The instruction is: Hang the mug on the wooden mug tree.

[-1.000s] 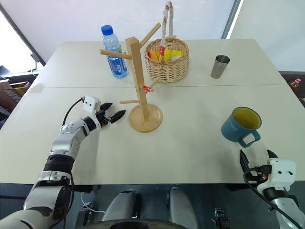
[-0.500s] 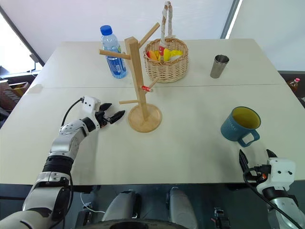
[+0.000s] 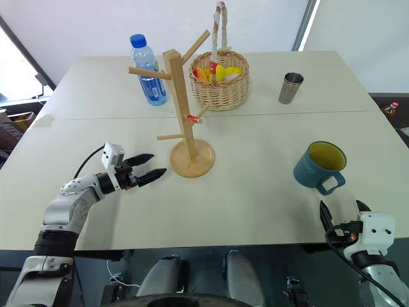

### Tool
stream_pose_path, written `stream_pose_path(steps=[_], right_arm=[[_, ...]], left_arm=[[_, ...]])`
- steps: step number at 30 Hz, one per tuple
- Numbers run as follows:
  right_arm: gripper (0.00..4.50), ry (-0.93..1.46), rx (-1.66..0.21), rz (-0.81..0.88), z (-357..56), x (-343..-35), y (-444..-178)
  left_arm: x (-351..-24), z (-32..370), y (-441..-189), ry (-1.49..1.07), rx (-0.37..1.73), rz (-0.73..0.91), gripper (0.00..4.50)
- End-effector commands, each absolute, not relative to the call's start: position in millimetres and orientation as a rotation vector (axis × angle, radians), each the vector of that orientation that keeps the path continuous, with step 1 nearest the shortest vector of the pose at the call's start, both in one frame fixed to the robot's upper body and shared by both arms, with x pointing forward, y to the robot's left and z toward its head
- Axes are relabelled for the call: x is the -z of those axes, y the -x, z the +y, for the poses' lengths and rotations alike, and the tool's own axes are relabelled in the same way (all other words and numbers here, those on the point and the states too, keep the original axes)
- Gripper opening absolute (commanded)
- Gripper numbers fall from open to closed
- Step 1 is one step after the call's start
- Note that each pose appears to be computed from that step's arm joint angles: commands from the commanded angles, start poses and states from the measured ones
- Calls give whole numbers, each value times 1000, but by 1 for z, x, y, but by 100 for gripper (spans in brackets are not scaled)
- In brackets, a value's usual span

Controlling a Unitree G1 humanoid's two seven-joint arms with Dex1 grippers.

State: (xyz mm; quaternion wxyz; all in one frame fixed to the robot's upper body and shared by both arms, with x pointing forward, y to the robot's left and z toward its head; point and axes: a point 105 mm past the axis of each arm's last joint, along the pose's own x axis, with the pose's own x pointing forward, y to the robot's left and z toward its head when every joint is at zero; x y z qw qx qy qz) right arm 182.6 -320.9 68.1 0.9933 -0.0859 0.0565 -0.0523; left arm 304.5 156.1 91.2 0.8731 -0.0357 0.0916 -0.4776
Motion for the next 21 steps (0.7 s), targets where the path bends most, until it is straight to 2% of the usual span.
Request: stream_pose_path(steps=[1, 5, 8, 14, 21], right_arm=[[447, 212, 93, 91, -317, -79, -178], [447, 210, 85, 88, -309, -80, -176], [447, 185, 79, 67, -299, -82, -180], [447, 135, 135, -2, -288, -90, -190], [447, 130, 287, -53, -300, -96, -196]], left_arm=[[-103, 134, -278, 82, 1187, 210, 450], [-106, 111, -253, 54, 1348, 237, 450], [-111, 85, -241, -28, 1447, 182, 450], [-124, 50, -241, -91, 1493, 52, 450], [-127, 41, -242, -87, 1496, 15, 450]])
